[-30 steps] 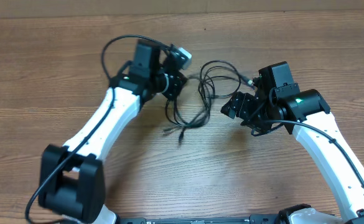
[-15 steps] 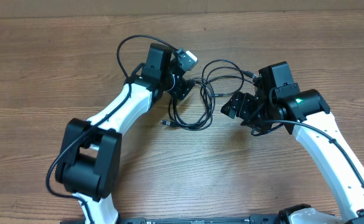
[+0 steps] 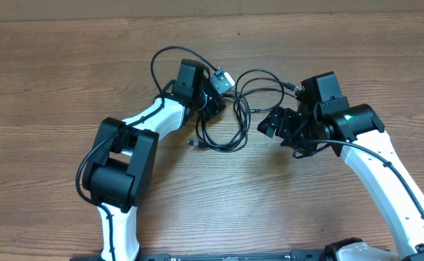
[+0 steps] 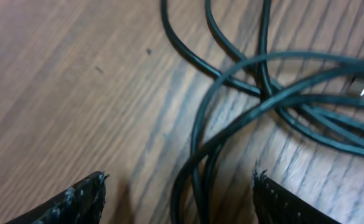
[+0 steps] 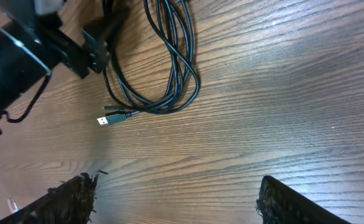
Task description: Untangle cables
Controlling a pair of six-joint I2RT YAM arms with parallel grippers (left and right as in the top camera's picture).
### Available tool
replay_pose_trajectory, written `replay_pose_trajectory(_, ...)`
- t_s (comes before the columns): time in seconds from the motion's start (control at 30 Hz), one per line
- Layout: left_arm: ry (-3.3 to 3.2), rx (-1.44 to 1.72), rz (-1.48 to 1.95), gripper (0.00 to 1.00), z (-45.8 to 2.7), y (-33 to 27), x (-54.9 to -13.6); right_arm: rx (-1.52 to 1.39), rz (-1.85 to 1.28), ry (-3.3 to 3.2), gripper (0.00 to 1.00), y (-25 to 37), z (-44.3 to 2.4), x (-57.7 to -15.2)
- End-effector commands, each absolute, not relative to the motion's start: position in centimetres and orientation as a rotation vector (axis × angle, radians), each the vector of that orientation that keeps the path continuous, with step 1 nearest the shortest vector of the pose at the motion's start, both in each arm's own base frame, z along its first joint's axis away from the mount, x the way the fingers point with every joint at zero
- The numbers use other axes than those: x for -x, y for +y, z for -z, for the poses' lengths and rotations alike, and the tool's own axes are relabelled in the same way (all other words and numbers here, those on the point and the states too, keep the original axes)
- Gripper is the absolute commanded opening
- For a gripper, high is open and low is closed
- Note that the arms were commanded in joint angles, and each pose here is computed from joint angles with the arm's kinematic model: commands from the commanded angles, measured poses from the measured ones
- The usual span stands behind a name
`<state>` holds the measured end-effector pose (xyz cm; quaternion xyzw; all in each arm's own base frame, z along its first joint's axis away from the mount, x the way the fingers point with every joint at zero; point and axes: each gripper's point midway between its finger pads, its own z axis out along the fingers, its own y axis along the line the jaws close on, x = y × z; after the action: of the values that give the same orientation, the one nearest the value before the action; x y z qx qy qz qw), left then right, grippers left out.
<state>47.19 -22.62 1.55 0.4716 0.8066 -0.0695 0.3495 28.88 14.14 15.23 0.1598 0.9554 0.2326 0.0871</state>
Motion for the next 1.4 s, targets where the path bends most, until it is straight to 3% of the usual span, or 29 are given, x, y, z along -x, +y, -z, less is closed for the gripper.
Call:
replay_pose_trajectory(0.0, 2.057, -1.282, 0.147, 0.72, 0.2, -22.6, -47.8, -0.475, -0.675, 2.834, 0.83, 14.0, -15.2, -29.1)
replay_pose_trajectory(0.2, 2.057, -1.286, 0.146, 0.53, 1.5, -22.7, -48.0, -0.478, -0.673, 2.843, 0.84, 14.0, -15.1, -28.9)
replay_pose_trajectory(0.27, 2.05, -1.283, 0.143, 0.38, 1.4, -22.7, -48.1, -0.478, -0.673, 2.842, 0.89, 14.0, -15.1, -28.9)
replay_pose_trajectory(0.37, 2.051, -1.282, 0.144, 0.06, 1.4, -22.7, -48.1, -0.476, -0.675, 2.838, 0.92, 14.0, -15.2, -29.0)
replay_pose_trajectory(0.4, 2.051, -1.282, 0.144, 0.04, 1.4, -22.7, -48.1, -0.476, -0.675, 2.838, 0.93, 14.0, -15.2, -29.0)
replay_pose_trajectory(0.57, 2.047, -1.279, 0.142, 0.04, 1.3, -22.7, -48.2, -0.476, -0.675, 2.839, 1.0, 14.0, -15.2, -29.0)
replay_pose_trajectory(0.7, 2.044, -1.249, 0.147, 0.04, 0.4, -22.8, -48.5, -0.476, -0.674, 2.839, 1.0, 14.0, -15.2, -29.0)
replay_pose_trajectory(0.97, 2.037, -1.098, 0.182, 0.04, -5.5, -22.9, -48.9, -0.476, -0.674, 2.839, 1.0, 14.0, -15.2, -29.0)
replay_pose_trajectory(1.37, 2.105, -1.037, 0.221, 0.04, -11.7, -21.7, -45.8, -0.476, -0.675, 2.838, 1.0, 14.0, -15.2, -29.0)
